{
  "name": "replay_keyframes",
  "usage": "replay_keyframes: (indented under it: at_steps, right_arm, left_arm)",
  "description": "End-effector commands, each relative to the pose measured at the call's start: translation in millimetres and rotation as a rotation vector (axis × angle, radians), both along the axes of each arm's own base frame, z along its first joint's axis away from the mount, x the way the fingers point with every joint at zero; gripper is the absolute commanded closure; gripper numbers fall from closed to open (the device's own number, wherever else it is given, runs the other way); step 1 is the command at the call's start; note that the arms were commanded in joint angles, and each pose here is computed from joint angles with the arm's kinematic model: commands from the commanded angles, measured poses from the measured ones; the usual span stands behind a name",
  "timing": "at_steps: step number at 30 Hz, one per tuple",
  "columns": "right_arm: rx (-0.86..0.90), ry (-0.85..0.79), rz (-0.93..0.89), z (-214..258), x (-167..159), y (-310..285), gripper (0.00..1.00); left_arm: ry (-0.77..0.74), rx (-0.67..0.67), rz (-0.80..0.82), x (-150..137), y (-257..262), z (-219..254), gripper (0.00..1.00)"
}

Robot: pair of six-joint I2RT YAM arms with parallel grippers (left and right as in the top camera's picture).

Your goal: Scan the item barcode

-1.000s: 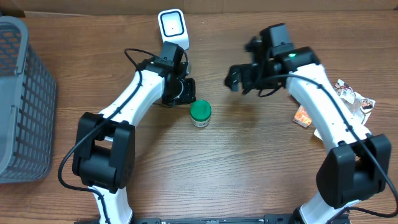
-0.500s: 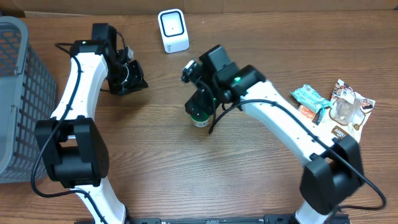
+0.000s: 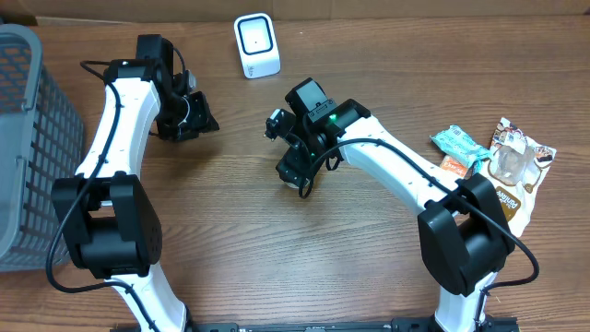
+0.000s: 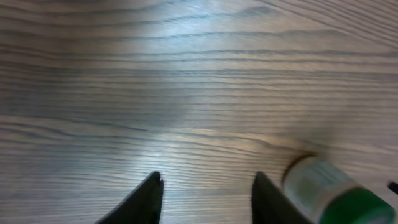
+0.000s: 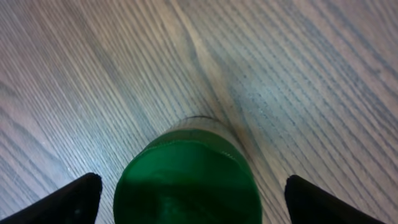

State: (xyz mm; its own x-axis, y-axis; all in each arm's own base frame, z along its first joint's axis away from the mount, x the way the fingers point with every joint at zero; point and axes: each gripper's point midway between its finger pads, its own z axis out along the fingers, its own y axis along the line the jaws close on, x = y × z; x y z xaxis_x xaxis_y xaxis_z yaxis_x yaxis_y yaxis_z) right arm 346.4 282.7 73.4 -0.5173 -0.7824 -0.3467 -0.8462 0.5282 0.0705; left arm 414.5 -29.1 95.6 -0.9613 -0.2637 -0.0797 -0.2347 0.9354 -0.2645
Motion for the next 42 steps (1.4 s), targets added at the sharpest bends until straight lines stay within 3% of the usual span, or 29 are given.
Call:
replay_keyframes:
  at_steps: [1, 10, 12, 14, 19, 23, 24, 28, 34, 42]
  right_arm:
    - [-0.015, 0.021, 0.023, -12.5, -1.9, -1.1, 0.13]
    - [-0.053, 0.005, 0.015, -17.5, 2.3, -7.4, 0.22]
    - [-0.058, 0.001, 0.014, -17.6, 3.1, -8.3, 0.25]
    - [-0.062, -0.007, 0.011, -17.4, 4.6, -8.8, 0.36]
    - [-0.048, -0.013, -0.014, -16.0, 8.1, -6.5, 0.44]
    - [-0.031, -0.018, -0.106, -12.2, 15.8, -4.7, 0.44]
    - [-0.03, -0.02, -0.154, -10.1, 19.4, -5.5, 0.44]
    - [-0.025, -0.023, -0.393, -1.7, 35.7, -14.4, 0.21]
    - [0.015, 0.051, -0.966, -0.8, 53.1, -49.5, 0.25]
    - [0.061, 0.068, -1.085, 0.7, 58.8, -50.8, 0.26]
  left_arm:
    - [-0.013, 0.107, 0.022, 2.5, 26.5, 2.6, 0.53]
    - [-0.007, 0.179, 0.093, 0.8, 66.7, 1.4, 0.25]
    - [-0.005, 0.182, 0.109, 0.2, 73.6, 1.4, 0.15]
    - [-0.003, 0.197, 0.123, -0.7, 81.2, 1.2, 0.0]
    - [-0.001, 0.203, 0.131, -1.2, 85.0, 1.2, 0.0]
    - [-0.002, 0.203, 0.13, -1.1, 84.4, 1.2, 0.0]
    - [-0.002, 0.203, 0.13, -1.0, 84.5, 1.2, 0.0]
    - [-0.002, 0.203, 0.13, -1.1, 84.5, 1.2, 0.0]
    - [-0.002, 0.203, 0.13, -1.1, 84.5, 1.2, 0.01]
    - [-0.002, 0.203, 0.13, -1.1, 84.5, 1.2, 0.0]
